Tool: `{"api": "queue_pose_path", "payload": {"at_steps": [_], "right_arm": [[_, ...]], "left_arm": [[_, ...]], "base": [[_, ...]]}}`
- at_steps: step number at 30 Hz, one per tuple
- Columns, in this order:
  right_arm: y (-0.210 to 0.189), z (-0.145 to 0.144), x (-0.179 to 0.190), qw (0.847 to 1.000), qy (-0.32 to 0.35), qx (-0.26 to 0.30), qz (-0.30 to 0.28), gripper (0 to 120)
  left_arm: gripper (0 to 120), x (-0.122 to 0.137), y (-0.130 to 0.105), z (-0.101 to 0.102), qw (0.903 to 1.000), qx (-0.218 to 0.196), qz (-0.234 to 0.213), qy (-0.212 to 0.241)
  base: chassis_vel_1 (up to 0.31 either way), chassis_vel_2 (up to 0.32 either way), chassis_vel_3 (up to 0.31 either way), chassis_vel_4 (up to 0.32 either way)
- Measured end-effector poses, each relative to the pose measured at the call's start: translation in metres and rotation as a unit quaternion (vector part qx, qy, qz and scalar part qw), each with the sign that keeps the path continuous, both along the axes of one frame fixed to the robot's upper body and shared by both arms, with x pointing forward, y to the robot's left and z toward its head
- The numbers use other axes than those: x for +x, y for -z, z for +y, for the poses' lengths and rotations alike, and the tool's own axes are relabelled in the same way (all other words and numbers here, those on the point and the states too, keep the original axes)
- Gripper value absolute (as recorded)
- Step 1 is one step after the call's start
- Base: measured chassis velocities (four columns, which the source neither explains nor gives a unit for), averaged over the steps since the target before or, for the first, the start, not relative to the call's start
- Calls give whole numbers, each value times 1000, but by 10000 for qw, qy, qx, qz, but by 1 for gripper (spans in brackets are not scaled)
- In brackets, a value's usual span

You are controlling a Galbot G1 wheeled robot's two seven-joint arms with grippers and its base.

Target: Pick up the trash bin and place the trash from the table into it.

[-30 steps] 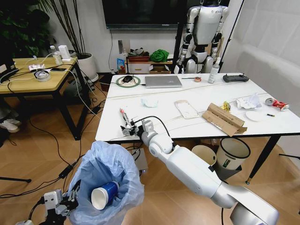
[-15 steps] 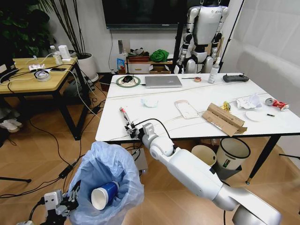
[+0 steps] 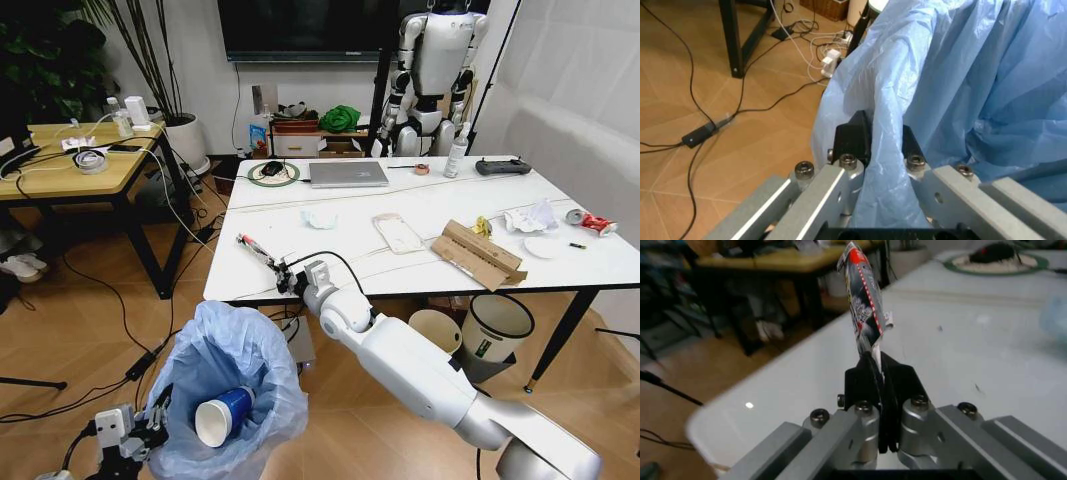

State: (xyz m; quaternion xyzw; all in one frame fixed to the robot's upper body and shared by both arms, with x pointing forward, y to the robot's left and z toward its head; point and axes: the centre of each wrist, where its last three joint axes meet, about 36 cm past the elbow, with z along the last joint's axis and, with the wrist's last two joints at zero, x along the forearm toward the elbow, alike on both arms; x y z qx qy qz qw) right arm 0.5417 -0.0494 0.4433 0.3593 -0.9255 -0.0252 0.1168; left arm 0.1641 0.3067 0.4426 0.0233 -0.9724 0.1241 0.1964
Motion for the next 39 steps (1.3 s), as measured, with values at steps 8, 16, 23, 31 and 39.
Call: {"api": "queue_pose_path", "payload": {"at_steps": [8, 16, 23, 31, 39], "right_arm": [[-50, -35, -23, 9869, -1192, 964, -495, 0], [-63, -78, -92, 9740, -2065, 526, -772, 0], [-60, -105, -180, 9670, -2510, -73, -434, 0], [-44, -135, -219, 9697, -2400, -423, -182, 0], [-43, -141, -221, 9718, -2297, -489, -224, 7]], "left_arm": [[1, 1, 0, -2, 10000, -46, 1, 28], [1, 6, -5, -1, 9999, -100, -46, 10], [1, 15, -7, 0, 9997, -254, -2, -1], [1, 19, -9, -2, 9994, -345, 48, -14], [1, 19, -7, -5, 9993, -374, 67, -5]], "base": [[0, 0, 0, 0], [0, 0, 0, 0], [0, 0, 0, 0], [0, 0, 0, 0], [0, 0, 0, 0]]}}
